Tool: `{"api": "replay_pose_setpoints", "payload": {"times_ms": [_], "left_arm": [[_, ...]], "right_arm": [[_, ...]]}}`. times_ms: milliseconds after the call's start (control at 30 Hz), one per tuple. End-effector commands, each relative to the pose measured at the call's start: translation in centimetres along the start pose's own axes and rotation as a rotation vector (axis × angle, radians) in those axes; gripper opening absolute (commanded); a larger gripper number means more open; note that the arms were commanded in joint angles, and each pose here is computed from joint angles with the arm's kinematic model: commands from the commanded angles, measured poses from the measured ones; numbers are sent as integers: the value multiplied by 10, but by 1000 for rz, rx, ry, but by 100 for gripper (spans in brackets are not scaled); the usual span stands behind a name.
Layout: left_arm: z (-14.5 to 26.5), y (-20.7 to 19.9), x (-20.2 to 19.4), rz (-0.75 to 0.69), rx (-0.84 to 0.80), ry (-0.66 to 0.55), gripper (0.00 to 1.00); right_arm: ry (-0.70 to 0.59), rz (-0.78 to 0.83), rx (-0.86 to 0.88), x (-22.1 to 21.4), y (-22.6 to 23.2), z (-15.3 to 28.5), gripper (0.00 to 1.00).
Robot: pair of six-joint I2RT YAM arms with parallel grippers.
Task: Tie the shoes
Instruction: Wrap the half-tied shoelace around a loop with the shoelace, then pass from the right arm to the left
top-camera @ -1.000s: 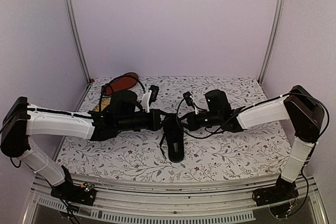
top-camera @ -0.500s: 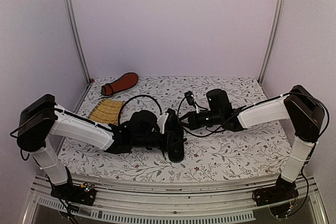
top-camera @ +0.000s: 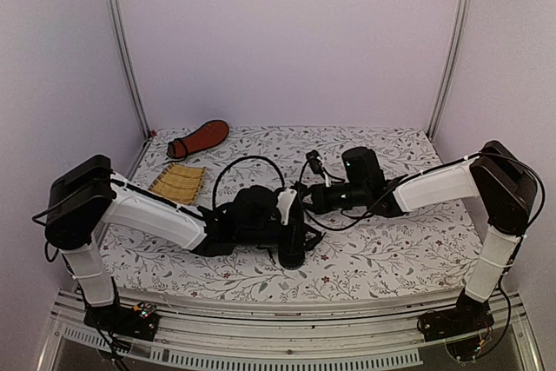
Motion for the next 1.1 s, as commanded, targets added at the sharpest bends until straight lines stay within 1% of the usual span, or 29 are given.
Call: {"api": "replay_pose_setpoints", "payload": {"times_ms": [0, 67, 200, 367, 467, 567, 700, 733, 967, 1067], "left_arm": [[29, -9, 3, -44, 3, -19, 48], [40, -10, 1, -51, 0, -17, 51], [65, -4, -3, -65, 35, -9, 53], [90, 15, 7, -50, 130, -32, 45], [94, 28, 25, -2, 147, -59, 45], [93, 37, 43, 49, 152, -101, 45], [82, 50, 59, 135, 161, -128, 54], [79, 53, 61, 154, 164, -130, 55], [56, 66, 62, 249, 152, -114, 55], [50, 71, 59, 272, 183, -104, 55]], "right_arm": [[-40, 17, 18, 13, 5, 2, 2], [-38, 23, 23, 13, 6, 2, 2], [-31, 38, 40, 12, 8, 3, 2], [-21, 63, 65, 9, 12, 5, 2], [-12, 76, 82, 6, 15, 5, 2], [-2, 93, 92, 2, 20, 4, 2], [11, 106, 96, -4, 23, 1, 2], [11, 107, 98, -4, 24, 0, 2], [21, 112, 95, -11, 28, -2, 2], [21, 114, 95, -11, 28, -2, 2]]}}
Point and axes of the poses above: each gripper's point midway between its finger pads, its own z axis back along the fingers, its own y axis along the line the jaws close on, x = y × z, the point moved 5 cm from there along z, back along the fingers, and after that the axes turned 6 degrees about -z, right-handed, at the moved point
